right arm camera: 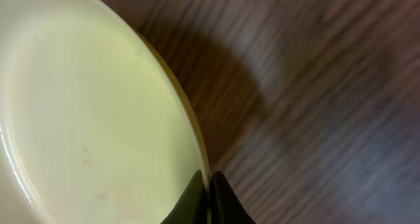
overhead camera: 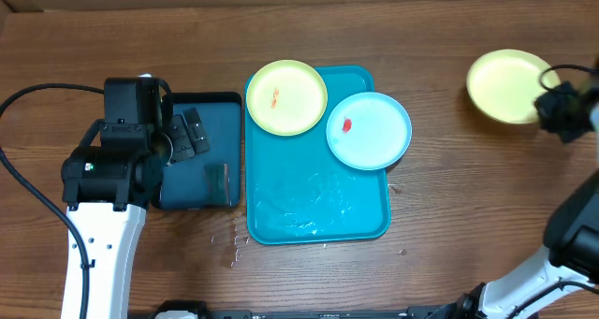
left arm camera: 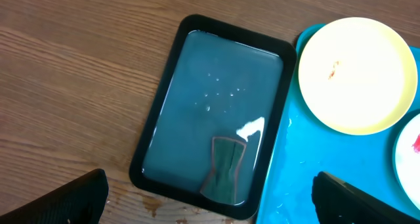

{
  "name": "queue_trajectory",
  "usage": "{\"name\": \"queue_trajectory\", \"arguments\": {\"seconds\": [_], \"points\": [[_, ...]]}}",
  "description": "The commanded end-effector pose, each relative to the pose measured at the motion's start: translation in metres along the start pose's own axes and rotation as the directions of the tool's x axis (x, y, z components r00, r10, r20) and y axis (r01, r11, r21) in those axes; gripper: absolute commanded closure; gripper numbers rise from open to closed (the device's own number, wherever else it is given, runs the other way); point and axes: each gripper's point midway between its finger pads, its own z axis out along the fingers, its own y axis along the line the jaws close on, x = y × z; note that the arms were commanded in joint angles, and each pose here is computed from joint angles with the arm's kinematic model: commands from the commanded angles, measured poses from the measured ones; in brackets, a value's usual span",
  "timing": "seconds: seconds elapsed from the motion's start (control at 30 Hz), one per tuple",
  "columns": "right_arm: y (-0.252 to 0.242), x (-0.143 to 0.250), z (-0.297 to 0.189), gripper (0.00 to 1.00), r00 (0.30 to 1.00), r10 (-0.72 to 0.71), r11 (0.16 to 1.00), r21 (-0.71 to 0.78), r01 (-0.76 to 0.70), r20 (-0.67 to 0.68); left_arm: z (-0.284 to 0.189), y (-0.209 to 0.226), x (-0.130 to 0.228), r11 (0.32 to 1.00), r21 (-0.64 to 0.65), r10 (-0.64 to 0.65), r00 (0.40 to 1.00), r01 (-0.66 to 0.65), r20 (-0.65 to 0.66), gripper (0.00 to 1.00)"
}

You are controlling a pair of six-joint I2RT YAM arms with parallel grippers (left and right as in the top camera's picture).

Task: Clean dirty plates on tray and stack at the side
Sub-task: 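Lower the yellow plate onto the table right of the teal tray, then open the right gripper and move it to the white plate's rim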

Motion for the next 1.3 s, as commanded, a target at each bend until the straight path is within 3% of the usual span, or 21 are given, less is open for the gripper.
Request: {"name": "queue_trajectory", "arguments": {"seconds": [0.0, 0.87, 0.93, 0.97, 1.0, 1.1, 1.27], "points": [[0.013, 0.018, 0.018, 0.96, 0.998, -0.053, 0.998, 0.021, 0.053, -0.022, -0.007, 0.004, -0.006, 1.0, -0.013, -0.01, 0.999, 0.01, 0.03, 0.0], [0.072, 0.086, 0.056, 0.96, 0.964, -0.248, 0.968, 0.018, 0.251, -0.096, -0.007, 0.004, -0.006, 1.0, -0.013, -0.01, 1.0, 0.01, 0.03, 0.0], [0.075, 0.09, 0.057, 0.81, 0.961, -0.258, 0.965, 0.017, 0.261, -0.1, -0.007, 0.004, -0.006, 1.0, -0.013, -0.01, 0.999, 0.01, 0.03, 0.0], [0.075, 0.091, 0.057, 0.6, 0.96, -0.261, 0.964, 0.02, 0.265, -0.101, -0.007, 0.004, -0.006, 1.0, -0.013, -0.01, 1.0, 0.01, 0.03, 0.0], [0.075, 0.091, 0.056, 0.53, 0.956, -0.276, 0.96, 0.02, 0.279, -0.104, -0.007, 0.004, -0.006, 1.0, -0.013, -0.01, 1.0, 0.01, 0.03, 0.0], [0.075, 0.088, 0.05, 0.44, 0.94, -0.324, 0.945, 0.015, 0.327, -0.11, -0.007, 0.004, -0.006, 1.0, -0.013, -0.01, 0.999, 0.01, 0.03, 0.0], [0.093, 0.085, 0.008, 0.41, 0.878, -0.451, 0.892, -0.051, 0.448, -0.161, -0.007, 0.004, -0.006, 1.0, -0.013, -0.01, 0.999, 0.01, 0.03, 0.0]]}}
